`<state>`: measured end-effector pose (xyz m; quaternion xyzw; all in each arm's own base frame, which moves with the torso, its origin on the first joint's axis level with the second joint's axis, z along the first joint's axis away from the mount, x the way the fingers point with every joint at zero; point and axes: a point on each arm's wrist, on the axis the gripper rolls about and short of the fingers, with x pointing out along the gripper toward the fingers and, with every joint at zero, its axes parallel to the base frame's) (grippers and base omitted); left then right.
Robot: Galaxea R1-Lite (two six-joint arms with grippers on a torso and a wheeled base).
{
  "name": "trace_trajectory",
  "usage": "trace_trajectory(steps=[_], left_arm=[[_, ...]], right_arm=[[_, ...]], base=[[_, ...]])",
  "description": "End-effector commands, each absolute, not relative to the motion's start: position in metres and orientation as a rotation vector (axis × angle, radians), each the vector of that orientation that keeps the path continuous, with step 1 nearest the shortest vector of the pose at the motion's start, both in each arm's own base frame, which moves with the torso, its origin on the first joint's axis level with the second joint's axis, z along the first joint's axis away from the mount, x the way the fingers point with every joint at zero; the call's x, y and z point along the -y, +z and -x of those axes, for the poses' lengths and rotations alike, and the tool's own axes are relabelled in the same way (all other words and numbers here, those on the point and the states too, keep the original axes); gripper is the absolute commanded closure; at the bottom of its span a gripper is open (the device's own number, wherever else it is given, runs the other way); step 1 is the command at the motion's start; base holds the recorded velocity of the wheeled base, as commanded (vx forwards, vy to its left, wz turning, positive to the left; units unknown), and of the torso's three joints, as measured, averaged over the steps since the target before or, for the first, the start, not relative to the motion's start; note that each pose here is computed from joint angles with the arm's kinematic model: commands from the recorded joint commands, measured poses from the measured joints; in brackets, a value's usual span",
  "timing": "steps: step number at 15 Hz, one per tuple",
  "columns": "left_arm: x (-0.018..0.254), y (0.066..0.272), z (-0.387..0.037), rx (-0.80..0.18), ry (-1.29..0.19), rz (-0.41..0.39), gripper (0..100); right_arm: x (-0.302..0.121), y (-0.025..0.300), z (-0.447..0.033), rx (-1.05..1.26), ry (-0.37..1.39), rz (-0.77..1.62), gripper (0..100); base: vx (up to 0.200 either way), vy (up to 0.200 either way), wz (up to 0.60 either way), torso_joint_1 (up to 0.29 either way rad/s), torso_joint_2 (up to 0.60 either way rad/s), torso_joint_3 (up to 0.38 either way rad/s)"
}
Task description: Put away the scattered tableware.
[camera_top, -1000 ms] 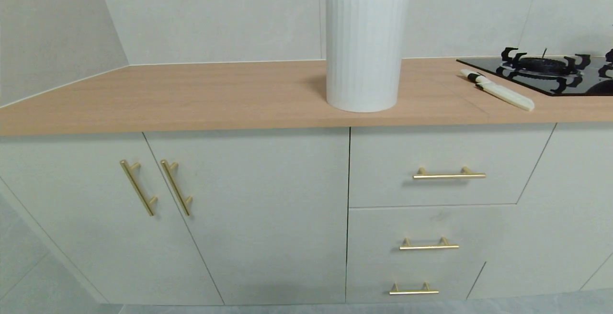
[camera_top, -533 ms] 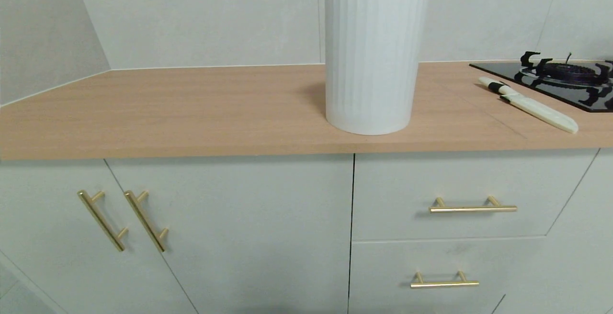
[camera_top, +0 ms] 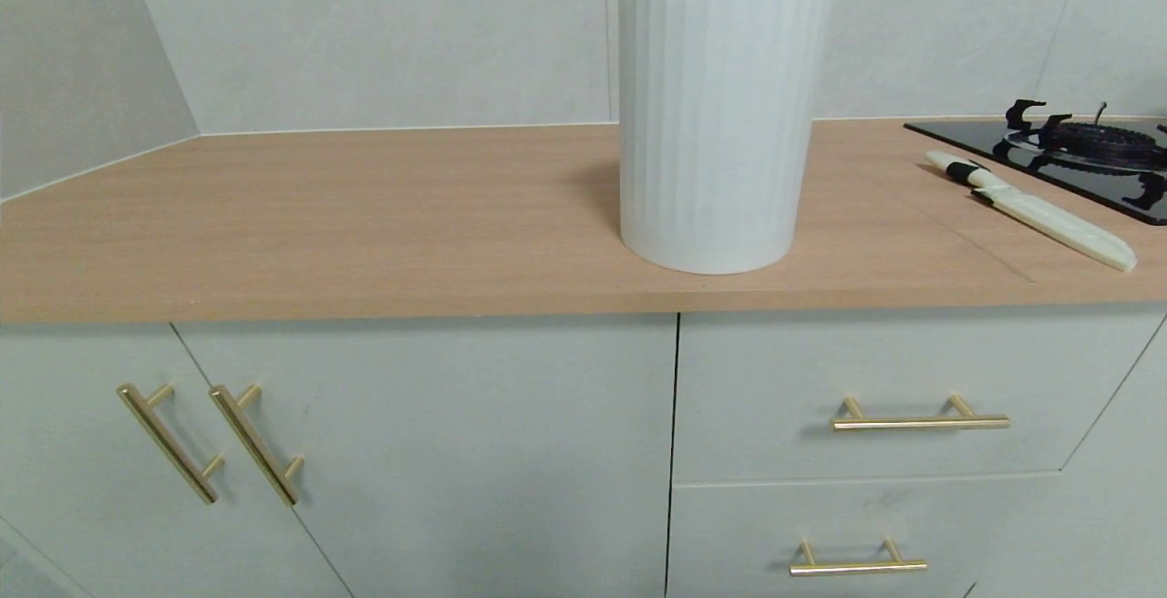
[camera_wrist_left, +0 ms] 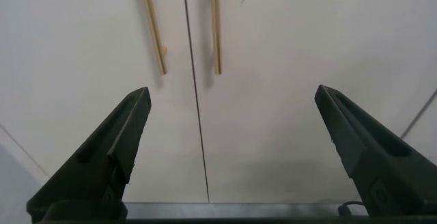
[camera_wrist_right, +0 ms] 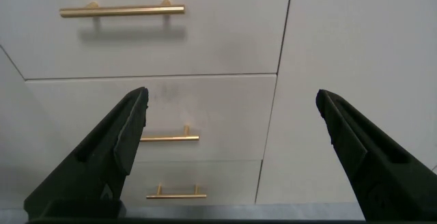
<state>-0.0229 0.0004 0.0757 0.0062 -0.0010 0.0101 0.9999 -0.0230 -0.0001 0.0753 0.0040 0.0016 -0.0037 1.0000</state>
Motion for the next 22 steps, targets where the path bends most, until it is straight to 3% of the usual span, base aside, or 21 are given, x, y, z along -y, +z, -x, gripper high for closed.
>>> trace_trajectory(steps=[1,7,22], left_arm=[[-0.0004,0.0756,0.0228,0.001,0.021,-0.012,0],[-0.0004,0.0756,0.0228,0.001,0.021,-0.011,0],[-0.0004,0.0756,0.0228,0.001,0.021,-0.009,0]], right_arm=[[0.0001,0.0753,0.0229,-0.005,-0.008,-0.008,0],[0.0001,0.0753,0.0229,-0.005,-0.006,-0.009,0],[0.0001,0.0753,0.0229,-0.005,-0.008,-0.008,0]], base=[[0.0,0.0,0.0,0.0,0.0,0.0],[0.0,-0.2,0.0,0.005,0.0,0.002],[0.0,0.0,0.0,0.0,0.0,0.0]])
